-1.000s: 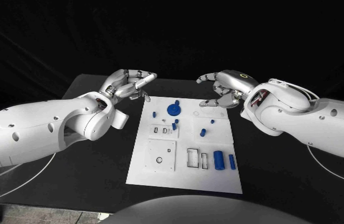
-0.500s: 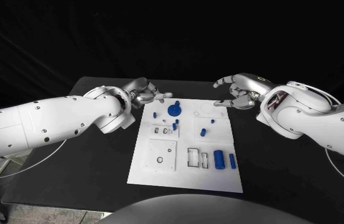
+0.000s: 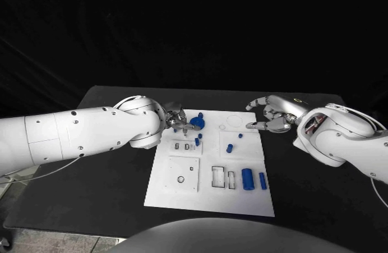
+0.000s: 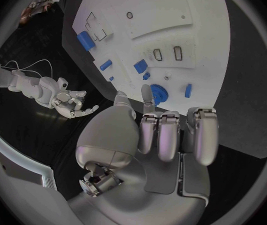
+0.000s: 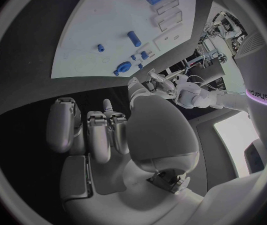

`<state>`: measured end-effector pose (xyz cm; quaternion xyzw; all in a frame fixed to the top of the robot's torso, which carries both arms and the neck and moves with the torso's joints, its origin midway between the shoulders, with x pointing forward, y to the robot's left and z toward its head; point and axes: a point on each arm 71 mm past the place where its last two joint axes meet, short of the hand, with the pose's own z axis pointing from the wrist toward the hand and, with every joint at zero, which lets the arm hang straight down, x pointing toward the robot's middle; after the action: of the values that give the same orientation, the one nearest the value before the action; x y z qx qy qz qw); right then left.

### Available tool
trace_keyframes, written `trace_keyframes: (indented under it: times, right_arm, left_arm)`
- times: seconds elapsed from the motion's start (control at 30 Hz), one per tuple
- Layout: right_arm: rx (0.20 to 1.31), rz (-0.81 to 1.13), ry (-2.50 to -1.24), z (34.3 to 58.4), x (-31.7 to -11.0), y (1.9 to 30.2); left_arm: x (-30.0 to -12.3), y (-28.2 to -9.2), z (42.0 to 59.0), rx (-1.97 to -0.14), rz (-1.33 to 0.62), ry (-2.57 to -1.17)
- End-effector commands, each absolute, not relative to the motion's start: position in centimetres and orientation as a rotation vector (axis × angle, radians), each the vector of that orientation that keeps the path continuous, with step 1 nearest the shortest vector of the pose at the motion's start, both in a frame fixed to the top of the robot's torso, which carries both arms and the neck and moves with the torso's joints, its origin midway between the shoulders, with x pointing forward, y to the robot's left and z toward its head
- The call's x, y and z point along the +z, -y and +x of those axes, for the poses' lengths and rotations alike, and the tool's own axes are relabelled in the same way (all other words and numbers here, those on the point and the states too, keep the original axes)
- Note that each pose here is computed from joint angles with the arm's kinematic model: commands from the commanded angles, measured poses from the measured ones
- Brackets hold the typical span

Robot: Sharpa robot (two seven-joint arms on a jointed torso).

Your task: Assemble the parts on the task board

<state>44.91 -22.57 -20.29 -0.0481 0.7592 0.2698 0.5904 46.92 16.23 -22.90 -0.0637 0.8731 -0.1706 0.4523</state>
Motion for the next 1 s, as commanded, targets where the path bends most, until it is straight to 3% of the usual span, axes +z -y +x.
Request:
trace_keyframes:
  times: [0.03, 1.0]
  right_arm:
    - [0.629, -0.117, -1.788, 44.8, -20.6, 22.6]
    - [0.620, -0.111, -1.808, 44.9, -21.3, 22.6]
  left_arm:
    - [-23.4, -16.1, 46.7, -0.317, -0.109, -2.213]
    - [-25.6, -13.1, 46.8, -0.310, -0.077, -2.232]
